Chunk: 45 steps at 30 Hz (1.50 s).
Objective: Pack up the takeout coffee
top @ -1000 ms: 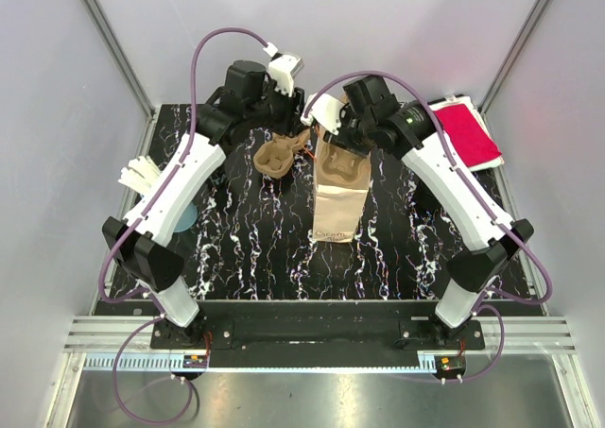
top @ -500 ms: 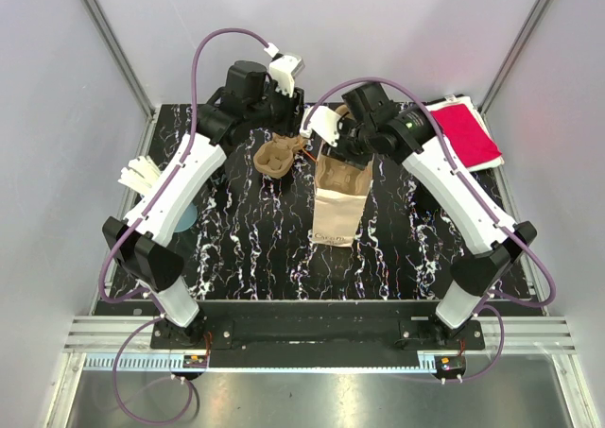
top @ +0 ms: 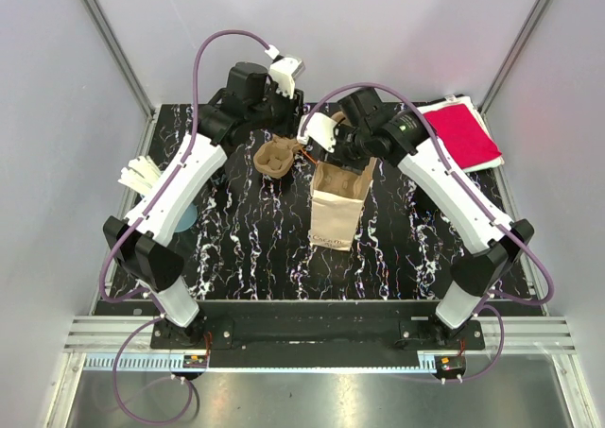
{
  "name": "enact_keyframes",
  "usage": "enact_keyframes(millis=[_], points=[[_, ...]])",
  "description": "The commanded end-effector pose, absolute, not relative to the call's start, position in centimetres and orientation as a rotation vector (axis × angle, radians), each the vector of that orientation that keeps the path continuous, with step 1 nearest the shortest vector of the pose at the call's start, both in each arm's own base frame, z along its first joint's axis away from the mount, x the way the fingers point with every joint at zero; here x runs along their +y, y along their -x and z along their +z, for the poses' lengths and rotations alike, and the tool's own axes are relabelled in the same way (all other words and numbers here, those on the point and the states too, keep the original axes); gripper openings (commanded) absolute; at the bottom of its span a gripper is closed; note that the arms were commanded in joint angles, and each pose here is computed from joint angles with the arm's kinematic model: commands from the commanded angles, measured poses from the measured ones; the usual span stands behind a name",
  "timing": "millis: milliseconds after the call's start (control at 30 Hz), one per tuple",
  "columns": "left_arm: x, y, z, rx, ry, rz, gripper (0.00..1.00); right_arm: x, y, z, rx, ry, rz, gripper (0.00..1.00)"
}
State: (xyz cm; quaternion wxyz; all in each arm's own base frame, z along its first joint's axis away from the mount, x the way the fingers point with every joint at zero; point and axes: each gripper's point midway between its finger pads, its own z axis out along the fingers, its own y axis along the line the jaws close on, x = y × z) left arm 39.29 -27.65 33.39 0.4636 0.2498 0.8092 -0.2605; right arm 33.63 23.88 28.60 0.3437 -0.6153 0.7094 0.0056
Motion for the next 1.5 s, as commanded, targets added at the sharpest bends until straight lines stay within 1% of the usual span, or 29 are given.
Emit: enact_keyframes(millis=[0,433,767,1167,1333,1467], points=[[-27.5,-39.6,35.9,1.904,-0.595,-0.646,0.37,24.6,-33.9,31.4,1.732,1.577,-0.016,0.33],[-27.8,-39.6,35.5,1.913,-0.601,-0.658,0.37,24.9,-35.0,34.1,1.657,1.545,-0.132,0.33],[-27.9,-39.6,35.4,1.915,-0.600,-0.662,0.37,24.8,-35.1,34.4,1.631,1.565,-0.206,0.33],[-28.0,-39.5,35.3,1.917,-0.602,-0.674,0.37,25.3,-35.1,36.4,1.564,1.568,-0.289,0.33],[-28.0,-39.4,35.3,1.916,-0.606,-0.676,0.37,25.1,-35.3,36.0,1.560,1.592,-0.320,0.33],[-28.0,-39.4,35.3,1.917,-0.603,-0.676,0.37,25.2,-35.2,34.0,1.586,1.626,-0.318,0.33]])
